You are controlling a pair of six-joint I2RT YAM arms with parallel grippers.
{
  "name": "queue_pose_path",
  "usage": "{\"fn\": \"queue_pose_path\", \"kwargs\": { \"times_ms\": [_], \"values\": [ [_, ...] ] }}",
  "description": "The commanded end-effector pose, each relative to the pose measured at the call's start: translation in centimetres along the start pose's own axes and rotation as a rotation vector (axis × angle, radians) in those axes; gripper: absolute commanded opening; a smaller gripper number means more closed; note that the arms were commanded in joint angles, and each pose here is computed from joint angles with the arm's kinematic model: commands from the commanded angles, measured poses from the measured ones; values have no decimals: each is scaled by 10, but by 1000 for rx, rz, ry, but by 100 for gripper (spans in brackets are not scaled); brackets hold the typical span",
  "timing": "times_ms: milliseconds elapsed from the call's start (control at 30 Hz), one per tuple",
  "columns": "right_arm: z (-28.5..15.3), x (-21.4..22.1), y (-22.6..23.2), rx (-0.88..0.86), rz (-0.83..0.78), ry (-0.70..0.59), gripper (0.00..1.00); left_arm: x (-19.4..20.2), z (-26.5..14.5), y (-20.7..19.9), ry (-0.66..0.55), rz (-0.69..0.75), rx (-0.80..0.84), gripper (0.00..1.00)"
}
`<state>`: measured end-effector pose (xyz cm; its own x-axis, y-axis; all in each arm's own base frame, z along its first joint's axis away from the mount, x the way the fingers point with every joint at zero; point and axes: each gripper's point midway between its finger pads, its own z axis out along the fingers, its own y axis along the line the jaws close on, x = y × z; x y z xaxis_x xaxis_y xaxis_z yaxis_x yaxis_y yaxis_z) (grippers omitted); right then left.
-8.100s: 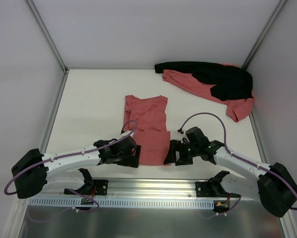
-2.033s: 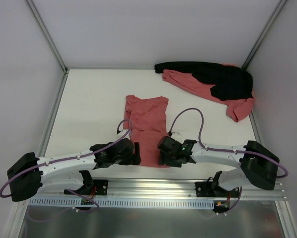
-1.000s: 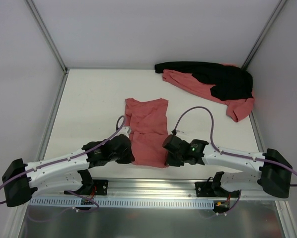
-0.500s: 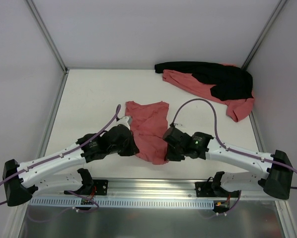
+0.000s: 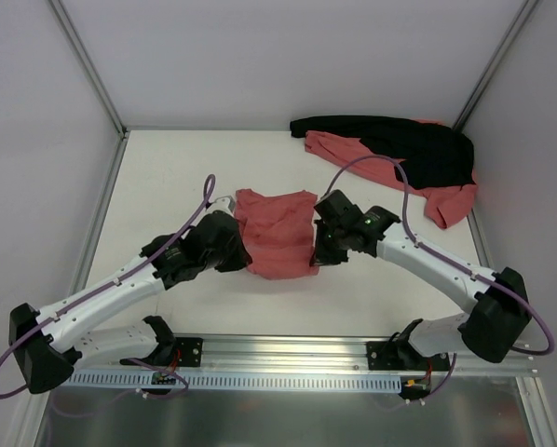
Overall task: Fold and stack the t-shirts
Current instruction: Fold the long partially folded tshirt into a neat square
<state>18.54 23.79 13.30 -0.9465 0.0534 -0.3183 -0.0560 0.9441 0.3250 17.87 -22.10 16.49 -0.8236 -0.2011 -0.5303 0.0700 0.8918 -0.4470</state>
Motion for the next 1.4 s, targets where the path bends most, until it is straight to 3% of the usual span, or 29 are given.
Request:
{"fn": "queue_pose_path", "kwargs": {
  "times_ms": [0, 333, 800, 1033, 1200, 1267, 1300, 1333, 1367],
  "values": [
    [-6, -13, 12, -54, -56, 24, 0, -27, -2, 6, -53, 3, -22, 0],
    [5, -70, 22, -94, -53, 46, 0, -83, 35, 28, -81, -15, -99, 0],
    [16, -162, 26, -146, -3, 41, 1, -187, 93, 27, -75, -56, -43, 0],
    [65, -190, 21, -150, 33, 83, 0, -206, 138, 33, 8, -101, 3, 0],
    [94, -223, 14, -180, 60, 17, 0, -222, 176, 44, 13, -112, 42, 0],
    [110, -245, 8, -205, 71, -40, 11, -235, 187, 48, -43, -87, 38, 9],
    [116, -257, 7, -211, 73, -72, 23, -240, 191, 54, -65, -74, 25, 25],
    [120, -265, 7, -233, 71, -84, 99, -247, 192, 58, -96, -71, 6, 72],
    [125, -275, 4, -241, 68, -107, 99, -250, 192, 64, -118, -71, -15, 86]
  ]
}}
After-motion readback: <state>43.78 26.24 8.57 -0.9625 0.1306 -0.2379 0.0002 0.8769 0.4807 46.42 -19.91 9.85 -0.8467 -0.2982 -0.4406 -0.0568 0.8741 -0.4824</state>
